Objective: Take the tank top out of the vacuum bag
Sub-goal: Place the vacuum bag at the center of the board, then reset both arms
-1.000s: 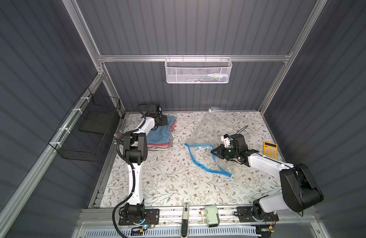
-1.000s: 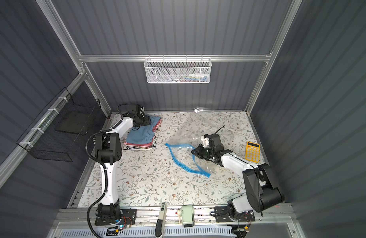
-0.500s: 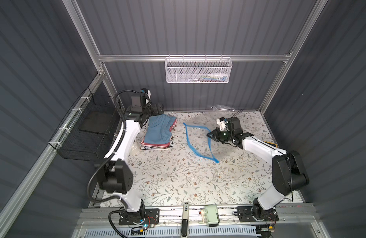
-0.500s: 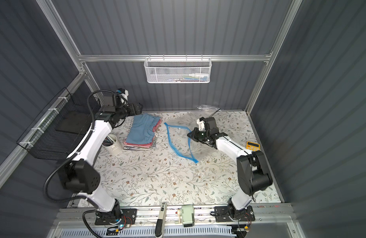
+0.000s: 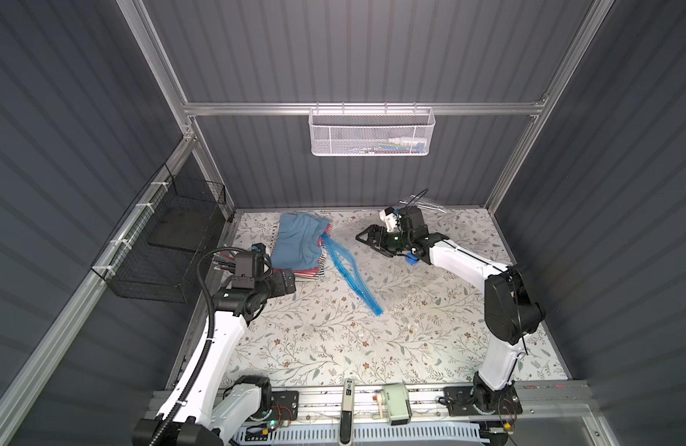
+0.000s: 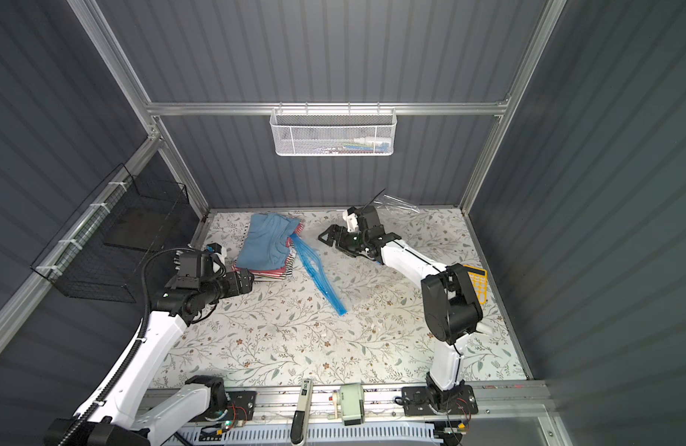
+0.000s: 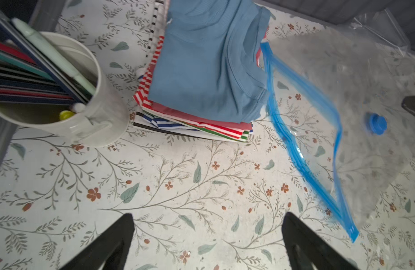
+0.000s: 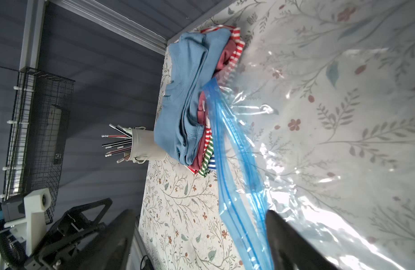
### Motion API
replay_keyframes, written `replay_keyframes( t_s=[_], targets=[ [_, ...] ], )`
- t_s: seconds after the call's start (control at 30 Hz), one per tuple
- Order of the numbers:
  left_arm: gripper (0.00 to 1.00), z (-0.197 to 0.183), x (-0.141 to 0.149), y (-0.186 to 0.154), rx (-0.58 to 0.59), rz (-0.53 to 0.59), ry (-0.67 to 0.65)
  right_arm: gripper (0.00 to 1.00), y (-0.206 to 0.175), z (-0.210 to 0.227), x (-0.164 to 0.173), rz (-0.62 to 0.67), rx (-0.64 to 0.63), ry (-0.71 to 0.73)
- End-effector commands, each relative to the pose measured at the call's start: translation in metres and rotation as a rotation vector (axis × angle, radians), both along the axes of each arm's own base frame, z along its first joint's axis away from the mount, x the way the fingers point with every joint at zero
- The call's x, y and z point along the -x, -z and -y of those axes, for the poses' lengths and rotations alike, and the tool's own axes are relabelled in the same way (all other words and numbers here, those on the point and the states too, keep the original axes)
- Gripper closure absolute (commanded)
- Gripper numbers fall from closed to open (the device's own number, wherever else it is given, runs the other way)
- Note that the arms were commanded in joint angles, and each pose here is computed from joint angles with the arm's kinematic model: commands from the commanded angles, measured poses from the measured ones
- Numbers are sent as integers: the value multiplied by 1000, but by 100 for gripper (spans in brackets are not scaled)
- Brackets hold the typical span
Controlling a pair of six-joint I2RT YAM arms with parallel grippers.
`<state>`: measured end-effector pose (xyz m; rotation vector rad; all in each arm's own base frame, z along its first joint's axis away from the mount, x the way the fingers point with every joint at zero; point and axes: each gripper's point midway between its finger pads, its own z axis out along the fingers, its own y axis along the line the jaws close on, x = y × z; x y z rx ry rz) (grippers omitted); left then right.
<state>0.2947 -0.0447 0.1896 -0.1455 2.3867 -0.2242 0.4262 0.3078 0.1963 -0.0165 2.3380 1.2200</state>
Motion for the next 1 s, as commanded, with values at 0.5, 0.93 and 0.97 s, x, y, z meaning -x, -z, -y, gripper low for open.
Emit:
replay_keyframes(
  t_s=[0.5, 0.93, 0.97],
  targets=[
    [0, -49, -11, 64, -181, 95, -224, 1, -56, 249, 109, 518, 433, 649],
    [0, -40, -67, 86, -286, 428, -121, 1, 46, 316, 104, 702, 842, 817],
    [0, -40, -77, 88, -305, 445, -119, 1, 48, 310, 99, 713, 845, 772]
  ],
)
